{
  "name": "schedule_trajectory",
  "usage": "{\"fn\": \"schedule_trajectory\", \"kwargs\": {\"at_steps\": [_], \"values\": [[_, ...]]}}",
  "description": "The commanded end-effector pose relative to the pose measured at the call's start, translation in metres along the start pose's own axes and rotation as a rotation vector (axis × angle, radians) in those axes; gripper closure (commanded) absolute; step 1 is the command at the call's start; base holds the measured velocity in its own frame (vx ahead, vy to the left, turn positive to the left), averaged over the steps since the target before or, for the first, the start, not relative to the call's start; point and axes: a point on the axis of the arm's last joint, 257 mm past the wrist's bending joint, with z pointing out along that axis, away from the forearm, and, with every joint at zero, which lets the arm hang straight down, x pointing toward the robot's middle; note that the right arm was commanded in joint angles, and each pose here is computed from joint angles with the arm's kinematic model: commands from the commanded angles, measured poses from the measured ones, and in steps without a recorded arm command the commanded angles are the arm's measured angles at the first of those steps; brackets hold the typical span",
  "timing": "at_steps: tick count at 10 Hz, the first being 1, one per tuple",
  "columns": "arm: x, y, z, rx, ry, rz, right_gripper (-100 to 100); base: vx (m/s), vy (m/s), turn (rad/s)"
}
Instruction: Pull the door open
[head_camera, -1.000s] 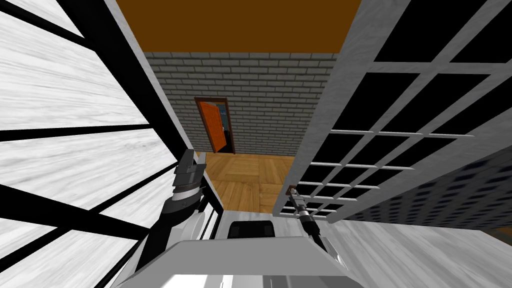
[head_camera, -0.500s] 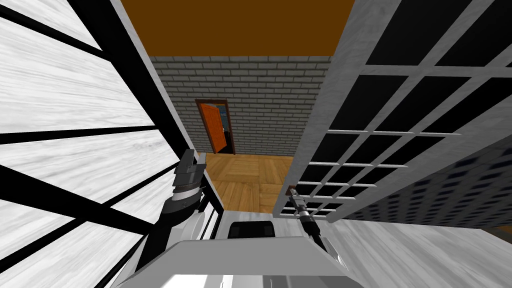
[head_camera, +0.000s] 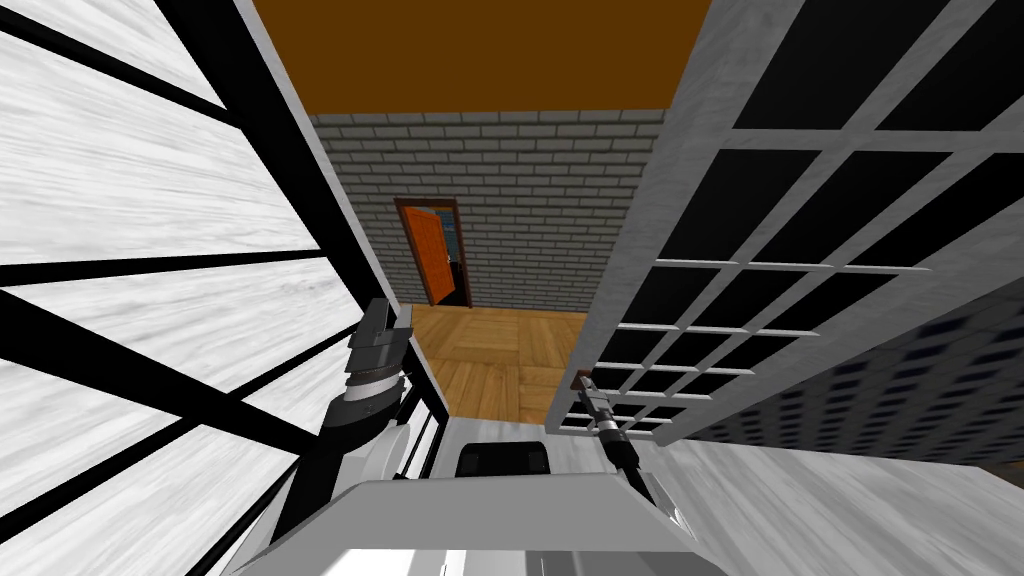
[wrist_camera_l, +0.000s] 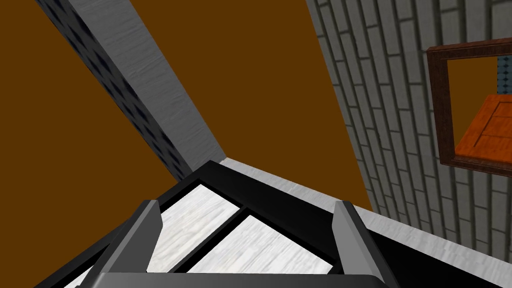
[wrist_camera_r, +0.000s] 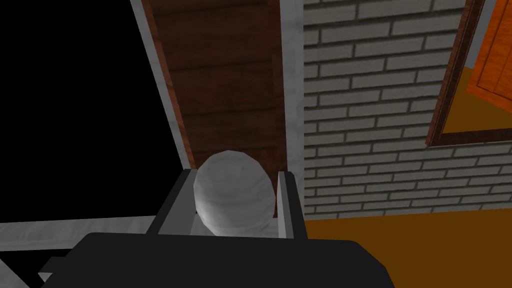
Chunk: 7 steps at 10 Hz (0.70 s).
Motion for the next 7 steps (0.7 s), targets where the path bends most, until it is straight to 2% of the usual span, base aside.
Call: {"fn": "schedule_trajectory", "kwargs": {"at_steps": [1, 7], "values": [[-0.0011, 0.0024, 0.0013, -0.003, -0.006, 0.038, 100, -0.029, -0.007, 0.021], [-0.0057, 0.0051, 0.0067, -0.006, -0.022, 0.213, 100, -0.036, -0.011, 0.029]]}}
